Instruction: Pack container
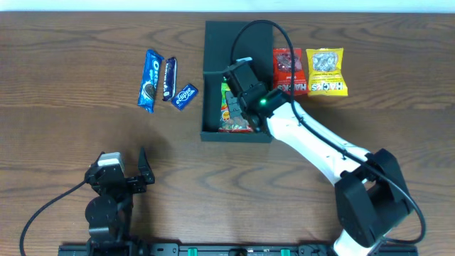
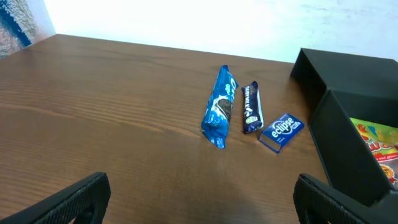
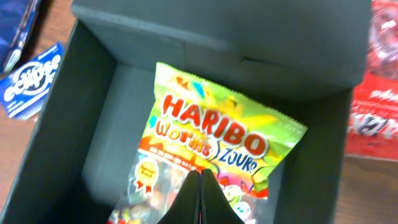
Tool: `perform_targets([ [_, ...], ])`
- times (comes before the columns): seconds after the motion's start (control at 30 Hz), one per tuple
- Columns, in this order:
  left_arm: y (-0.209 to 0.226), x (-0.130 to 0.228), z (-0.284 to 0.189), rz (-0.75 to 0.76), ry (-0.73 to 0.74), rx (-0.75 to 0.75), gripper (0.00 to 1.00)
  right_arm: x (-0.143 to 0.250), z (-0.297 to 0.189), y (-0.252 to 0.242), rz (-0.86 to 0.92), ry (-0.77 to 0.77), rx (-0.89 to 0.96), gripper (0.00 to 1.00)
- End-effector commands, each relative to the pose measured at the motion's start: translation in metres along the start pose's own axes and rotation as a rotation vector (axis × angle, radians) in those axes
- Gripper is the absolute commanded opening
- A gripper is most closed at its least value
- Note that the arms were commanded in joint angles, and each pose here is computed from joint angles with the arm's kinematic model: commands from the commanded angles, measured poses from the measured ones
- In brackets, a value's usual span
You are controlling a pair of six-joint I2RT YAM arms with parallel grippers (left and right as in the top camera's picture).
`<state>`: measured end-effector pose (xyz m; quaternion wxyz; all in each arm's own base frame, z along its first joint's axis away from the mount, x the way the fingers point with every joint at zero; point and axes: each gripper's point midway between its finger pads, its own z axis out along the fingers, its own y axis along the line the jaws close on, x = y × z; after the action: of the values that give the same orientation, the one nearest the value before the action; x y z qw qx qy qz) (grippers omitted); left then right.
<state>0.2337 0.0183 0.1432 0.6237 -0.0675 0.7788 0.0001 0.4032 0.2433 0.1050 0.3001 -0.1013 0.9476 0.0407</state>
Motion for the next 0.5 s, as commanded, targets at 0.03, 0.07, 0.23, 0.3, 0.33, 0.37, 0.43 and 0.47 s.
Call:
perform_targets([
  [0.03, 0.003, 0.013, 0.003, 0.004, 0.028, -0.011, 0.95, -0.026, -0.035, -0.001, 0.024, -0.055, -0.090, 0.01],
  [0.07, 0.003, 0.013, 0.003, 0.004, 0.028, -0.011, 0.95, -0.030, -0.042, -0.002, 0.005, -0.067, -0.103, 0.01],
  [0.23, 0.003, 0.013, 0.003, 0.004, 0.028, -0.011, 0.95, -0.042, -0.074, -0.020, -0.072, -0.115, -0.106, 0.01],
  [0.3, 0.003, 0.013, 0.003, 0.004, 0.028, -0.011, 0.95, -0.043, -0.087, -0.031, -0.058, -0.120, -0.095, 0.01],
  [0.33, 0.003, 0.013, 0.003, 0.004, 0.028, -0.011, 0.95, -0.043, -0.092, -0.036, -0.052, -0.120, -0.089, 0.01],
  [0.37, 0.003, 0.013, 0.003, 0.004, 0.028, -0.011, 0.95, -0.042, -0.098, -0.042, -0.044, -0.116, -0.082, 0.01],
  [0.43, 0.003, 0.013, 0.003, 0.005, 0.027, -0.013, 0.95, -0.038, -0.108, -0.053, -0.032, -0.104, -0.068, 0.01],
  [0.47, 0.004, 0.013, 0.003, 0.004, 0.025, -0.017, 0.95, -0.035, -0.113, -0.058, -0.025, -0.094, -0.060, 0.01],
])
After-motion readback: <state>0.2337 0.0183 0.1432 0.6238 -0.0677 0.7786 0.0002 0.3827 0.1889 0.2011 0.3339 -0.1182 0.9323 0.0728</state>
